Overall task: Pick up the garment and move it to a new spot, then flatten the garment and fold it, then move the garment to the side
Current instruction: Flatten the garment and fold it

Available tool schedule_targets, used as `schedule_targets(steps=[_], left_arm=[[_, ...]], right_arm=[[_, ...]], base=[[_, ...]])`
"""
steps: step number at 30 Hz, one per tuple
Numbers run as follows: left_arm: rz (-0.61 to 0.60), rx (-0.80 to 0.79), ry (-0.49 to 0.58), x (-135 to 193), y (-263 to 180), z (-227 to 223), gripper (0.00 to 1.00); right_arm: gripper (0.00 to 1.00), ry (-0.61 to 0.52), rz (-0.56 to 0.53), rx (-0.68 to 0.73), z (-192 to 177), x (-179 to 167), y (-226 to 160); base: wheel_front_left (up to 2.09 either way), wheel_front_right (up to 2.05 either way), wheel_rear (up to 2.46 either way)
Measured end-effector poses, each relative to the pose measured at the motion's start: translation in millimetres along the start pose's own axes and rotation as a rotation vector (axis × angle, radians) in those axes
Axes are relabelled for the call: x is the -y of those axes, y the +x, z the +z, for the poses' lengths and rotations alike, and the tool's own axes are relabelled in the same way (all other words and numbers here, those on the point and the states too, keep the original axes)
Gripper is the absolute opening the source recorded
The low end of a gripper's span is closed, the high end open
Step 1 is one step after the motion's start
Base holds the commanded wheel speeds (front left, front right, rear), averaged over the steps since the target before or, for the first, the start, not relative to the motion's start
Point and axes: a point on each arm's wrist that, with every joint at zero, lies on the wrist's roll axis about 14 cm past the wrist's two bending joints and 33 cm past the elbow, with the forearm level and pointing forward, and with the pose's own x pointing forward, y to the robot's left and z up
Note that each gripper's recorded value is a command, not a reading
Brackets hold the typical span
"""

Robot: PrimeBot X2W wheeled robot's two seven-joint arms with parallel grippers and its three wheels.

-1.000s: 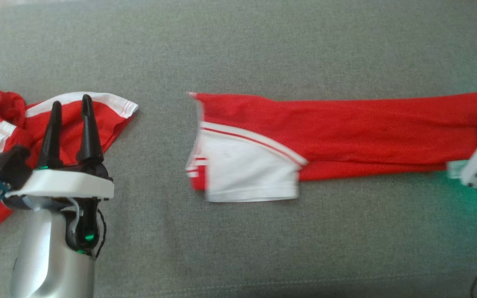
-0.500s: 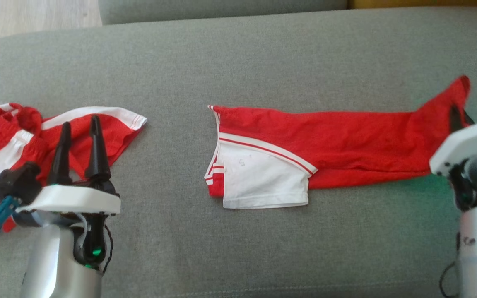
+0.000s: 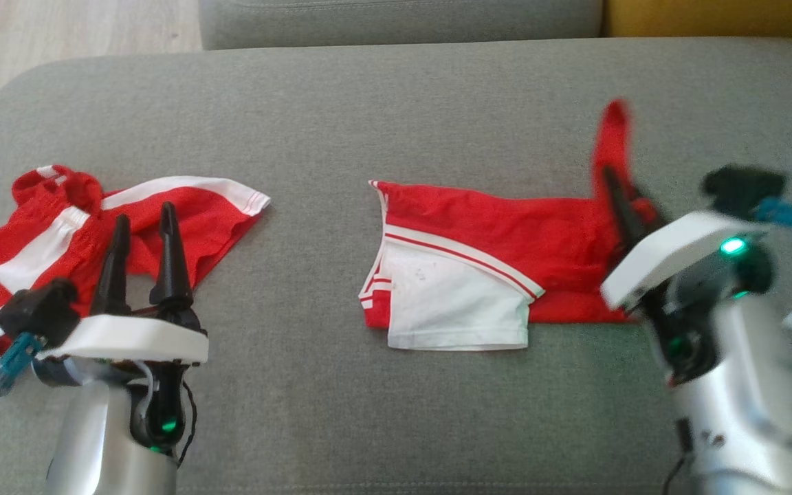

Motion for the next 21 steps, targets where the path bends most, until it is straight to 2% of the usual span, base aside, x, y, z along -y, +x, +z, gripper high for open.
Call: schedule_targets(steps=[7,15,21], left_arm=[[0.017,0.004,-0.004,-6,-5,2,1.00],[0.040,-0.020,-0.014,-12,-8,-6,1.00],[0.072,-0.037,-0.006,-19,-10,-12,1.00]], right_arm=[[0.00,0.052,0.167,-0.078,-45,-56,3],[0.00,0.102,0.260,-0.136,-88,-90,7],[0.00,0.116,0.330,-0.142,-97,-114,14]], base=[[0.00,0.00,0.00],[0.00,0.00,0.00],[0.00,0.00,0.00]])
